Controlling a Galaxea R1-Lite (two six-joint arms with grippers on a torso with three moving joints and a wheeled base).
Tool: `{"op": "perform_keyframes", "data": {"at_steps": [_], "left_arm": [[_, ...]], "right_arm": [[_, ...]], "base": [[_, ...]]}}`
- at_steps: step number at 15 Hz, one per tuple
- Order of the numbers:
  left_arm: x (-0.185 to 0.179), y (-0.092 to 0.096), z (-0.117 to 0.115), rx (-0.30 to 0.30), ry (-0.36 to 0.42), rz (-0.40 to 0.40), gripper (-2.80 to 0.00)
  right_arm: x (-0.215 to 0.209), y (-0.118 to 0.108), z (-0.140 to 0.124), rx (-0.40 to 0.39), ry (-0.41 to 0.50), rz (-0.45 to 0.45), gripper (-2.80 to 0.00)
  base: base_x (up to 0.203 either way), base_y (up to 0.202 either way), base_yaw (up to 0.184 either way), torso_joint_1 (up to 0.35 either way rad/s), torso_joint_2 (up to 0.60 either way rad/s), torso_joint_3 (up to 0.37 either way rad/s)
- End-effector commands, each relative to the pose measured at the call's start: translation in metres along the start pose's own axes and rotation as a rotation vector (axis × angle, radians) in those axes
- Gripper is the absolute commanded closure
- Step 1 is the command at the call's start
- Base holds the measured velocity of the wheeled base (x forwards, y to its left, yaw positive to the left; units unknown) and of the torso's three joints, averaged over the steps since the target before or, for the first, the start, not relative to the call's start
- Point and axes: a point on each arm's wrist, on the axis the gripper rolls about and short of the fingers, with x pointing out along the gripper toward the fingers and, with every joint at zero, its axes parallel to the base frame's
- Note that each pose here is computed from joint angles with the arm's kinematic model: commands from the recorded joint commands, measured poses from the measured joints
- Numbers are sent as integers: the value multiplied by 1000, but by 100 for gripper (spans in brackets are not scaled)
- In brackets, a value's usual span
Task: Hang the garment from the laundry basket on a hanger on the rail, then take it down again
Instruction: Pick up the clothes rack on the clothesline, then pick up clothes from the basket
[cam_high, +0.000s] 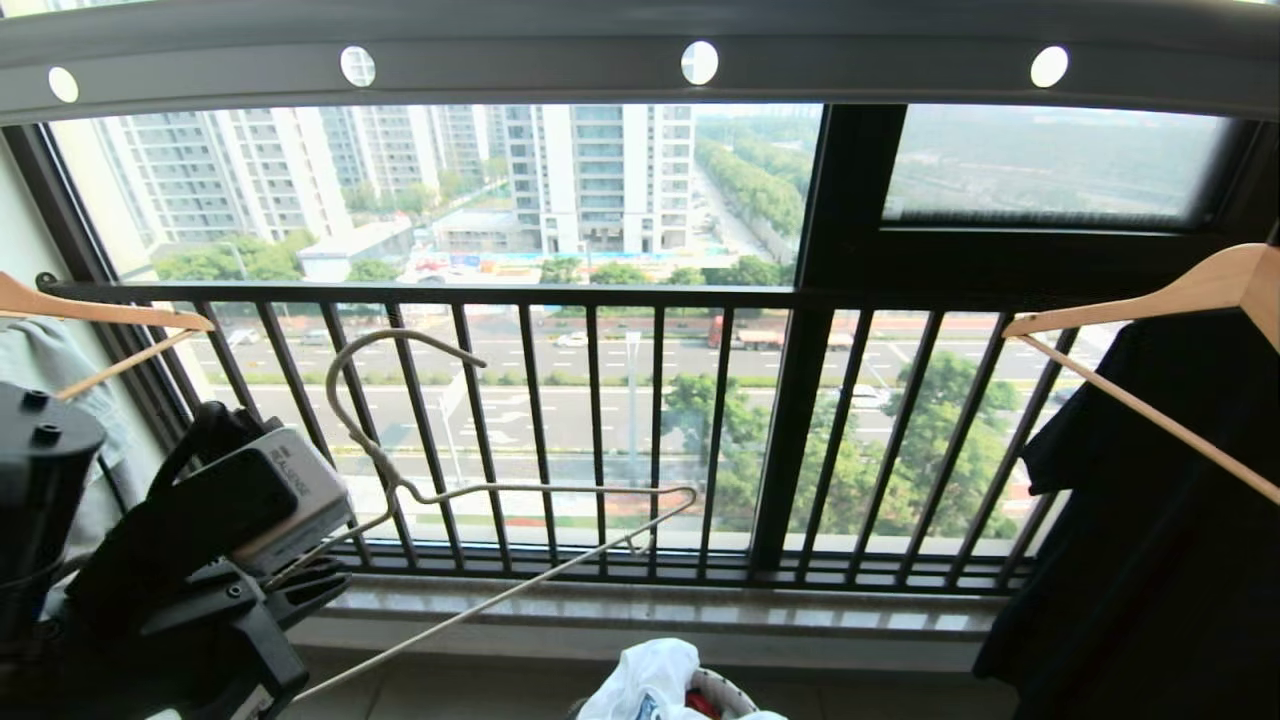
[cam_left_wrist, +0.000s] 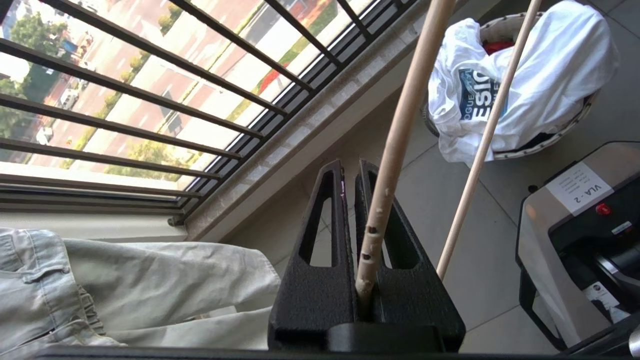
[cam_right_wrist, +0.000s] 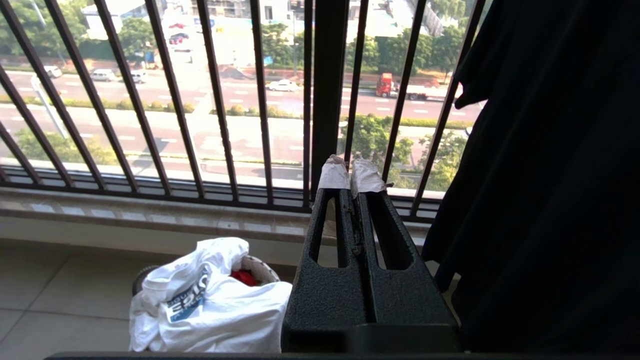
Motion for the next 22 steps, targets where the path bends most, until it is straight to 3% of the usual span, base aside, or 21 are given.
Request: {"op": "perform_keyframes", "data": {"at_steps": [1,4,9,12,22], "left_arm": [[31,-5,2,14,97,-14,0],[49,-9,4,-31,-34,35,0],[78,-22,-4,7,64,-13,0],[81,-25,-11,11,58,-109,0],[80,-26,-15,31,34,-188,0]], "right_arm": [[0,0,0,-1,1,1,0],[0,0,0,0,1,1,0],[0,0,0,1,1,1,0],[0,0,0,0,1,1,0],[0,0,0,0,1,1,0]], "base": [[0,0,0,0,0,0],[0,0,0,0,0,0],[0,0,0,0,0,0],[0,0,0,0,0,0],[0,0,0,0,0,0]]}}
